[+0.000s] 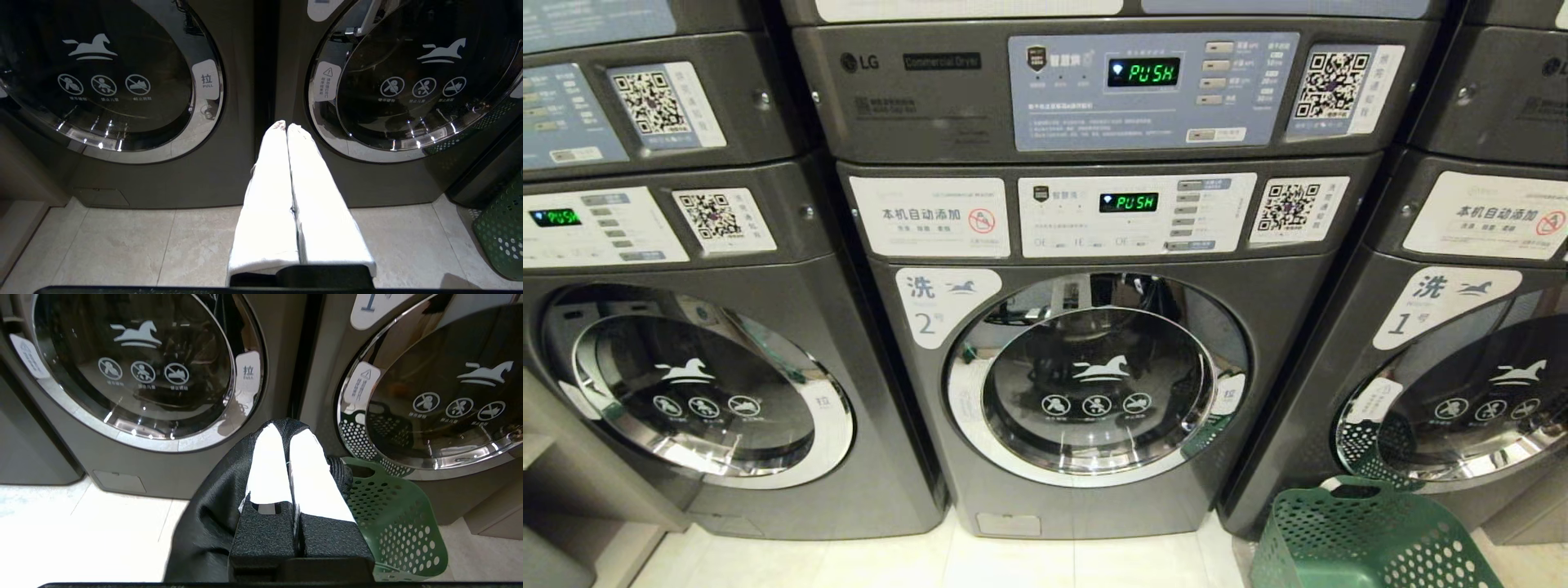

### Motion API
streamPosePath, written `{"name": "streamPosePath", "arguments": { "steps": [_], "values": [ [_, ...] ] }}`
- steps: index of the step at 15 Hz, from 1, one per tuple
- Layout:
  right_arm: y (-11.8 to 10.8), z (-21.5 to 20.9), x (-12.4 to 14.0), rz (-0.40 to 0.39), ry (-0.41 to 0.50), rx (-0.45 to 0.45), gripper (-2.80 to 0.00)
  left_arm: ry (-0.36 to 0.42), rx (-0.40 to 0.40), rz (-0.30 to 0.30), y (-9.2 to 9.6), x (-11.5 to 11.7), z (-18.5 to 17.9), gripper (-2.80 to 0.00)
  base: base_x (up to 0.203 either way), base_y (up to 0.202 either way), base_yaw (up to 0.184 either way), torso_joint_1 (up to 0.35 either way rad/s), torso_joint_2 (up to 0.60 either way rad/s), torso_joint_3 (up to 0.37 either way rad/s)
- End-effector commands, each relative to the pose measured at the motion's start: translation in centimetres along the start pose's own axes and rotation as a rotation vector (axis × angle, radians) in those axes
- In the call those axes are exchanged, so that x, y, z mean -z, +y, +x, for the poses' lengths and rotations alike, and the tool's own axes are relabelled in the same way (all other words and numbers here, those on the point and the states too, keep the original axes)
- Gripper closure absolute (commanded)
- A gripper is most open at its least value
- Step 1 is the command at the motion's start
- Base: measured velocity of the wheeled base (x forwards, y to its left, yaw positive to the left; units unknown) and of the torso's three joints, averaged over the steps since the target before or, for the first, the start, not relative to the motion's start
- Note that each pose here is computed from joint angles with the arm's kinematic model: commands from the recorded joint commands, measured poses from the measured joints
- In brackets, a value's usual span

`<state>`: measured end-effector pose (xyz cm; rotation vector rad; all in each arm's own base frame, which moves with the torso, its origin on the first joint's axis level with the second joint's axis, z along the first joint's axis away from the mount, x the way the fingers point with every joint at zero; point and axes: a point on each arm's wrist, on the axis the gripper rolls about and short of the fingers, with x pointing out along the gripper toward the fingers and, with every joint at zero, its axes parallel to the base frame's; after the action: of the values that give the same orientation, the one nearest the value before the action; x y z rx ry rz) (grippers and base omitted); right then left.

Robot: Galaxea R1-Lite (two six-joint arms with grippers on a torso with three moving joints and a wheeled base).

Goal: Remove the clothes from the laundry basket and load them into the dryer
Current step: Put the clothes in the dryer

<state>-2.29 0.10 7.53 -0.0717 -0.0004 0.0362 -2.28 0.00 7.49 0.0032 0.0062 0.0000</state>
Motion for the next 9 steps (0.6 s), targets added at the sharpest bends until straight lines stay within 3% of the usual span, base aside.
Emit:
{"name": "streamPosePath", "arguments": {
  "steps": [1, 9],
  "values": [
    [0.0, 0.01, 0.0, 0.0, 0.001, -0.001, 0.0, 0.001, 0.0, 0.0, 0.0, 0.05, 0.01, 0.0, 0.0, 0.0, 0.0, 0.161, -0.5, -0.325],
    [0.0, 0.01, 0.0, 0.001, 0.001, -0.001, 0.0, 0.0, 0.0, 0.0, 0.0, 0.01, 0.0, 0.0, 0.0, 0.0, 0.0, 0.199, -0.52, -0.323]
  ]
}}
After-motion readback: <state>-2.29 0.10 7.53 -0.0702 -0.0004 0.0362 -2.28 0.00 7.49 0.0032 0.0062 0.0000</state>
